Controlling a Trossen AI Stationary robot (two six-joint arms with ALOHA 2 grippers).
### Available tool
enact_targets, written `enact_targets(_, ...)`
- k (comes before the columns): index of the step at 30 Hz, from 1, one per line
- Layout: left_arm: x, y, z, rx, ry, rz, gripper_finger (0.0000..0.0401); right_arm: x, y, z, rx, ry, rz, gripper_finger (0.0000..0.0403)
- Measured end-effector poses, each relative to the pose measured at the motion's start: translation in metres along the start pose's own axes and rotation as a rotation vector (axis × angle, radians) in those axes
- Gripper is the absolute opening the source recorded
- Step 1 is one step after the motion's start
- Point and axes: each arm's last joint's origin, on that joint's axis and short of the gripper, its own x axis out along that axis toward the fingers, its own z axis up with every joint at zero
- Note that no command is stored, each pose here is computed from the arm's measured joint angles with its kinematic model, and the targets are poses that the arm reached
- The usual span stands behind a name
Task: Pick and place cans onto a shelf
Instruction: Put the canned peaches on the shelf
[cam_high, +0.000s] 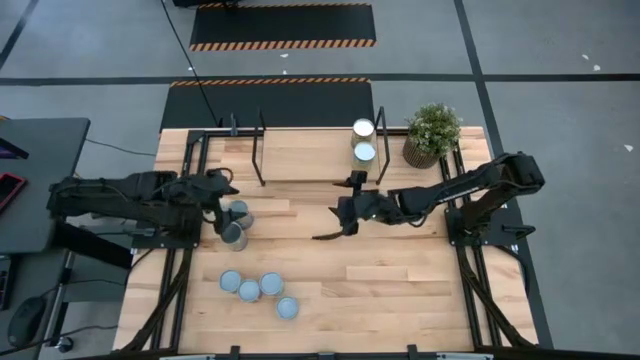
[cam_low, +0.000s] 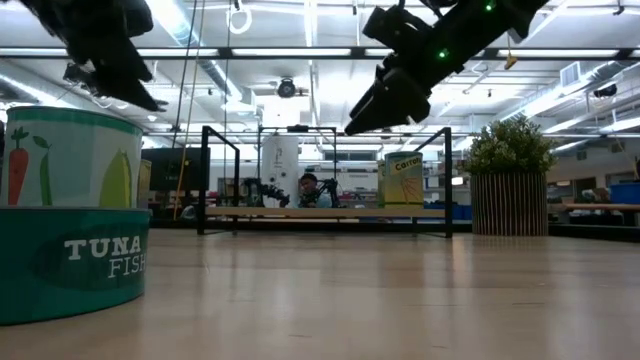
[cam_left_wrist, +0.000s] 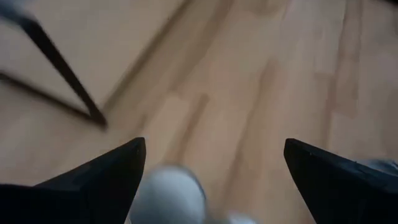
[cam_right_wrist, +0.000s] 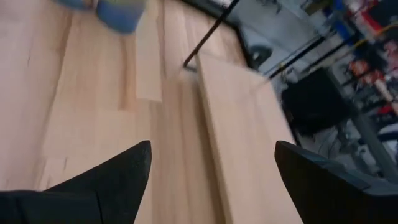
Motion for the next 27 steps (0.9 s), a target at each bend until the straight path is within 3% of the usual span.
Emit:
enact_targets(7,-0.007,-0.019,0.008,-0.151,0.431,-0.042,0.0387,0.003,-0.005,0.007,0.023,-0.115,0.072,0.0348)
enact_targets(14,0.007,-0.04,-0.018,-0.128,0.793,0.118,0.0387,0.003,-0.004,0.007,0.033,-0.116,0.094,0.0348)
enact_targets(17,0.014,-0.05,-0.028,-0.058,0.851,0.164,0.0387,0.002,-0.002,0.007,0.031,-0.119,0.104,0.0348)
enact_targets(27,0.042,-0.076,-0.048,0.268,0.827,0.34,0.0387,0.002,-0.001,0.007,0.044,-0.118,0.115,0.0348)
